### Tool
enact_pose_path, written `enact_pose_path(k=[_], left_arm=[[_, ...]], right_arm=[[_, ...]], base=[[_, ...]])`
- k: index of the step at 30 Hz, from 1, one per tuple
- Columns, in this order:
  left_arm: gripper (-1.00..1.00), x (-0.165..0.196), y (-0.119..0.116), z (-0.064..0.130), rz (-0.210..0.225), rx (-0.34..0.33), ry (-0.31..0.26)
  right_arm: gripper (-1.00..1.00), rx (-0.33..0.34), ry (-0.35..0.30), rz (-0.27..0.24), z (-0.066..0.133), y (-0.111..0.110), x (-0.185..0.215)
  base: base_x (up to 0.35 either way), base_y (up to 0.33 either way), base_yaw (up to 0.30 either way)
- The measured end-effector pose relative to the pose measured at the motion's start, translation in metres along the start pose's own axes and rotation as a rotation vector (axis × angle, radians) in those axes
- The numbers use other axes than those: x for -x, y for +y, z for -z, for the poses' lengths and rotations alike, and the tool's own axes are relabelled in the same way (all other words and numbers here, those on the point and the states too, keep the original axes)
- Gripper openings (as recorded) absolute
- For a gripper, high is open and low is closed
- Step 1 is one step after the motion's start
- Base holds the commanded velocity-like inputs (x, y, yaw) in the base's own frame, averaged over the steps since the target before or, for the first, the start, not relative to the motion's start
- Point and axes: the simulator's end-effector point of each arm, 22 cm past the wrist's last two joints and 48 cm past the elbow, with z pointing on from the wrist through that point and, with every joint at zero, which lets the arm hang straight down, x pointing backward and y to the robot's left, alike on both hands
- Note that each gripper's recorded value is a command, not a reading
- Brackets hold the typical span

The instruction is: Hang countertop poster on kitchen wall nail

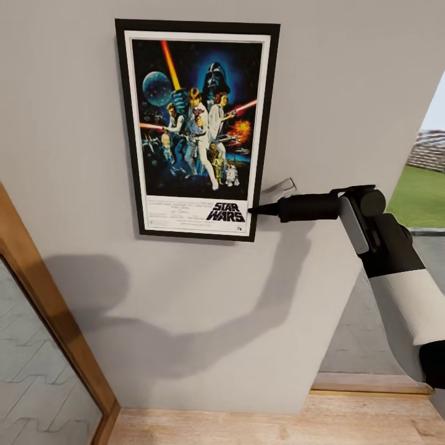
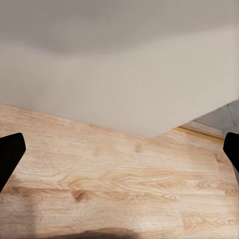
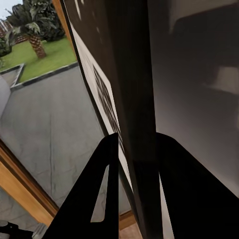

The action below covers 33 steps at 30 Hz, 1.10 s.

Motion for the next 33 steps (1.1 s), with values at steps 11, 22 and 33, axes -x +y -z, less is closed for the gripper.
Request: enact_pose_path(k=[11, 22, 33], left_arm=[[1.0, -0.0001, 0.0, 0.0001, 0.0, 0.0, 0.0], [1.0, -0.0004, 0.0001, 0.0003, 0.001, 0.001, 0.0], [1.0, 0.0002, 0.001, 0.0007, -0.001, 0.001, 0.0]], right_arm=[[-1.0, -0.001, 0.0, 0.0, 0.0, -0.0004, -0.0002], [-1.0, -0.001, 0.001, -0.001, -0.0002, -0.0006, -0.001], [-1.0, -0.001, 0.001, -0.001, -0.0002, -0.0005, -0.001]], base=[[0.0, 0.098, 0.0], [0.0, 0.036, 0.0], [0.0, 0.005, 0.0]])
